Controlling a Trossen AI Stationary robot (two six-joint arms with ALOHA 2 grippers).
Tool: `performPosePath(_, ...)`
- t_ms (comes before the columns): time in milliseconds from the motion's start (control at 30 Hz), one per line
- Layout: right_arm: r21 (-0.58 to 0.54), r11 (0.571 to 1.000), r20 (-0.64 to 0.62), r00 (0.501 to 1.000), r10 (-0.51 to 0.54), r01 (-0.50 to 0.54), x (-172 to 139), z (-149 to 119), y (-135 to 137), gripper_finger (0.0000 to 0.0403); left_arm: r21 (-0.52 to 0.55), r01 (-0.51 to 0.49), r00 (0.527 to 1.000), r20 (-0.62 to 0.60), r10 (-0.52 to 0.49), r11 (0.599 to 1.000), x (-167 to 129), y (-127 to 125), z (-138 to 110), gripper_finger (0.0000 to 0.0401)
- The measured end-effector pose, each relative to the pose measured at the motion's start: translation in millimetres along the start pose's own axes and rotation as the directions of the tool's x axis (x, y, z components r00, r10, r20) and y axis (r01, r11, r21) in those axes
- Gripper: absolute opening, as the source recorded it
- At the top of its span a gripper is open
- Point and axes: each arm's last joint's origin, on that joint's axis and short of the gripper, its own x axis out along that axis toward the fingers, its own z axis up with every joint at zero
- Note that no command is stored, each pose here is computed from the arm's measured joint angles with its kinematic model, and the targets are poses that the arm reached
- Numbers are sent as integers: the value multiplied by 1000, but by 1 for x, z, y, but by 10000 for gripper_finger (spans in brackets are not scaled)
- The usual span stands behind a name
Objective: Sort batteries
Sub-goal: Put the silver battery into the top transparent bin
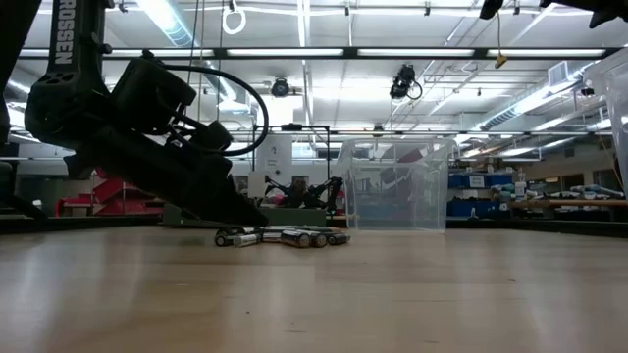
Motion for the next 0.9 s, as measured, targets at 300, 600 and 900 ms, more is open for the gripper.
performPosePath(300, 6, 1000, -37, 999, 2, -2, 8, -8, -1, 3, -2, 8, 1000, 2, -8, 1000, 0, 0, 1, 113)
performPosePath(600, 6, 1000, -38, 999, 2, -2, 8, -9, -1, 3, 36, 8, 1000, 25, -9, 999, -4, -1, 9, 113)
performPosePath(900, 5, 1000, -33, 999, 2, -2, 8, -8, -1, 3, 52, -52, 998, -43, 54, 997, -9, 3, 8, 113)
